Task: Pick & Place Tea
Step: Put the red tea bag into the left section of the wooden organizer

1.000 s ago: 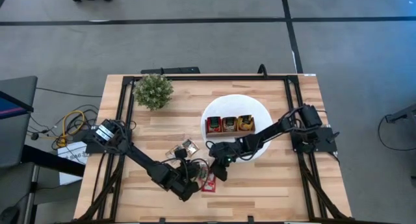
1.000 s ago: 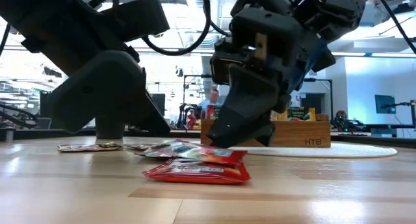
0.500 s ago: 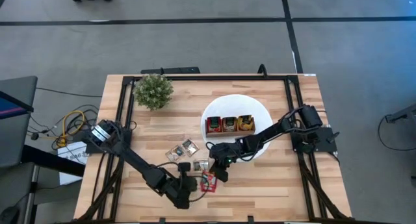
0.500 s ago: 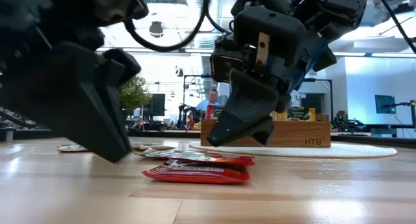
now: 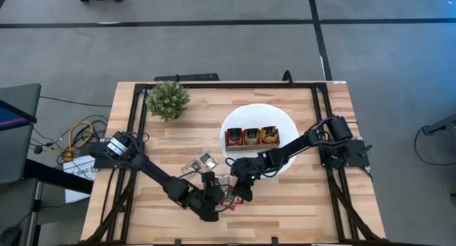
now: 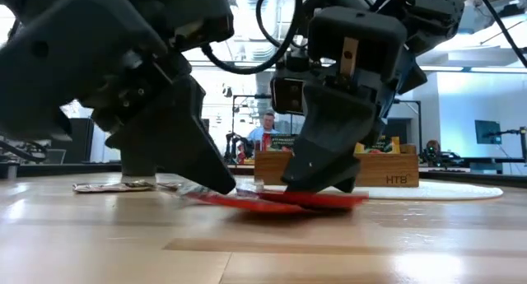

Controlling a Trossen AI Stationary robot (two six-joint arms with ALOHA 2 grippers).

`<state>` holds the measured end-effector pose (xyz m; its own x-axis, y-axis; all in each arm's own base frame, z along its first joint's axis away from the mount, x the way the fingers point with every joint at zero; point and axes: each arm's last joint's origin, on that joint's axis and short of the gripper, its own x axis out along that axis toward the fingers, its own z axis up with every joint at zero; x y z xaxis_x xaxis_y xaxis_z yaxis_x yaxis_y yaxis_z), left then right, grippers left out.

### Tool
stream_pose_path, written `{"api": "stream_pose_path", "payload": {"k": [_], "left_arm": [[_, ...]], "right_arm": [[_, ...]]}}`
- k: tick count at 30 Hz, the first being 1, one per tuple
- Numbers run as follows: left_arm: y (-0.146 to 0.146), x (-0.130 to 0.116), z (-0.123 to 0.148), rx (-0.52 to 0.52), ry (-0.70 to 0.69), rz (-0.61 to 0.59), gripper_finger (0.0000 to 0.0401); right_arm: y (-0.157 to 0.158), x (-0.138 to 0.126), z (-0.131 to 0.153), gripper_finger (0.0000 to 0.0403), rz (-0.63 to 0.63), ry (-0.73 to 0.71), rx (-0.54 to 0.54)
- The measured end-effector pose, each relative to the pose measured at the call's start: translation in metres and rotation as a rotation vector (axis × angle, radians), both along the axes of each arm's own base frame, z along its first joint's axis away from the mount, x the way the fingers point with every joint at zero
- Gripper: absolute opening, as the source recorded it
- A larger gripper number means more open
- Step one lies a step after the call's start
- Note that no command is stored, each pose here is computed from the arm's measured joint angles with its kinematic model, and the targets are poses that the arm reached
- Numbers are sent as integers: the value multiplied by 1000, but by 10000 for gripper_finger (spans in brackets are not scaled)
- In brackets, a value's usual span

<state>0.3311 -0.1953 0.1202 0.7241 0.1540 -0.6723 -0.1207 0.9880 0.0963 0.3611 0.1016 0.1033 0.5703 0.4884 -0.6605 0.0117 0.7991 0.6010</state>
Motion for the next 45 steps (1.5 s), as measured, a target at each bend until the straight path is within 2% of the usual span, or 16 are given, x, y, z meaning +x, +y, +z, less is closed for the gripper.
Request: {"api": "stream_pose_path", "payload": {"k": [5,9,12,16,18,23,27,30,38,41,45], "left_arm": [[6,3,1,28,-44,77,19],[6,2,1,48,-54,89,19],[-1,-3,5,66,-41,34,19],[-18,-4,11,-28,-37,-164,19],[-22,-1,11,-70,-71,-209,19],[-16,6,6,-76,-80,-192,19],[-11,11,-8,-80,-65,-162,19],[-6,16,-15,-85,-62,-137,19],[3,20,-17,-79,-66,-72,20],[4,20,-17,-69,-66,-59,20],[5,20,-17,-52,-75,-41,20]], "right_arm": [[0,1,1,151,3,-10,5],[1,0,1,162,29,-3,23],[-2,0,1,160,39,8,31],[-12,1,10,159,31,-9,45],[-18,2,17,164,16,-26,50],[-27,-5,30,199,-1,21,35],[-18,-14,24,231,10,126,30],[-9,-15,17,239,-3,161,20],[2,-15,16,211,18,132,24],[3,-13,17,182,24,101,34],[3,-13,17,123,21,91,19]]}}
